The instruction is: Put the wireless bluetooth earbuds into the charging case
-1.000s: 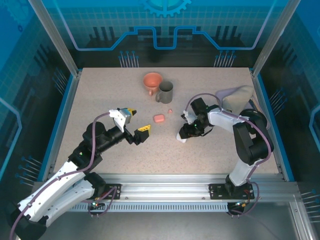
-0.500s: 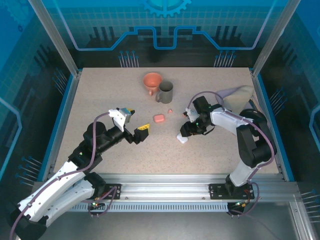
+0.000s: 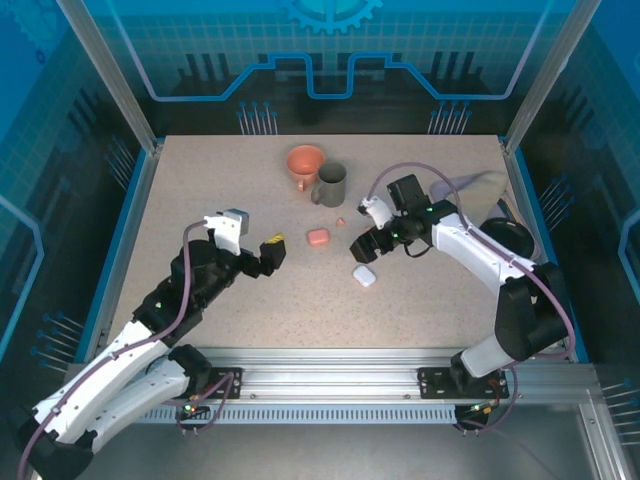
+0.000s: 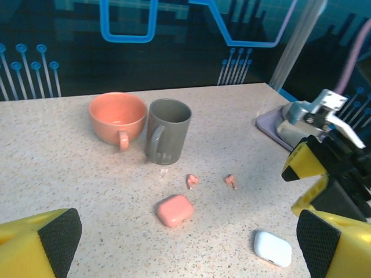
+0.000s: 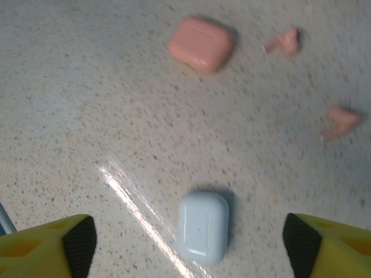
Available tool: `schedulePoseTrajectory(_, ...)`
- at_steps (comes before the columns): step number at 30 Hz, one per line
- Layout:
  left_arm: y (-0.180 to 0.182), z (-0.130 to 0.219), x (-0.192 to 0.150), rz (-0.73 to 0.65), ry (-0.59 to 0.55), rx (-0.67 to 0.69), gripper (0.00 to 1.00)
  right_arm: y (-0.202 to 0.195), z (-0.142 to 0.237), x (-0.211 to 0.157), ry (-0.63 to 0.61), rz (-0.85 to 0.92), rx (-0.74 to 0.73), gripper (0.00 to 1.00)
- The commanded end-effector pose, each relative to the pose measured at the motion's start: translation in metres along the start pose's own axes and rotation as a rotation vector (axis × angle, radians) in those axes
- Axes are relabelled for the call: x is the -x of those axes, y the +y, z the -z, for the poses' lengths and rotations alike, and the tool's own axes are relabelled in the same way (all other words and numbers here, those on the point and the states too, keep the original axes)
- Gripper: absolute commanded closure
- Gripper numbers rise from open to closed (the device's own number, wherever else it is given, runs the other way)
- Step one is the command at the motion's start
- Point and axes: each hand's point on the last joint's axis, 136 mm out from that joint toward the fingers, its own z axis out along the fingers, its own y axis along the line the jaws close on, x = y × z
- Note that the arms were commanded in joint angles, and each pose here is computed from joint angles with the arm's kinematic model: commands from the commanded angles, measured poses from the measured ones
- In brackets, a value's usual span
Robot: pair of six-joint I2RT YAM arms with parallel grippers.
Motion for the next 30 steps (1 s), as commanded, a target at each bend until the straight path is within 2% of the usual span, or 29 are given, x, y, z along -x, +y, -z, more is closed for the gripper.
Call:
schedulePoseTrajectory(1,0.017,0.002,0.001,0.052,0.033,0.098,0.01,0.016,-0.001,0.033,-0.074,0.251,0.006,0.03)
schedulePoseTrajectory(5,0.021,0.001,-0.002,0.085,0.057,0.115,0.01,0.016,-0.02,0.054,-0.055,0.41,-0.005,0.0)
schedulePoseTrajectory(9,0.028,0.002,-0.004,0.104,0.068,0.136,0.01,0.015,-0.051,0.062,0.056,0.609,-0.031,0.0)
schedulePoseTrajectory(17,0.035,0.007,-0.012,0.125,0.083,0.149,0.01,0.013,-0.095,0.07,0.153,0.861,0.068,0.0)
schedulePoseTrajectory(23,0.033,0.008,-0.014,0.107,0.095,0.126,0.01,0.004,-0.121,0.066,0.226,0.922,0.132,0.0)
schedulePoseTrajectory(30,0.031,0.004,-0.017,0.081,0.111,0.108,0.01,-0.006,-0.144,0.06,0.31,0.928,0.139,0.01)
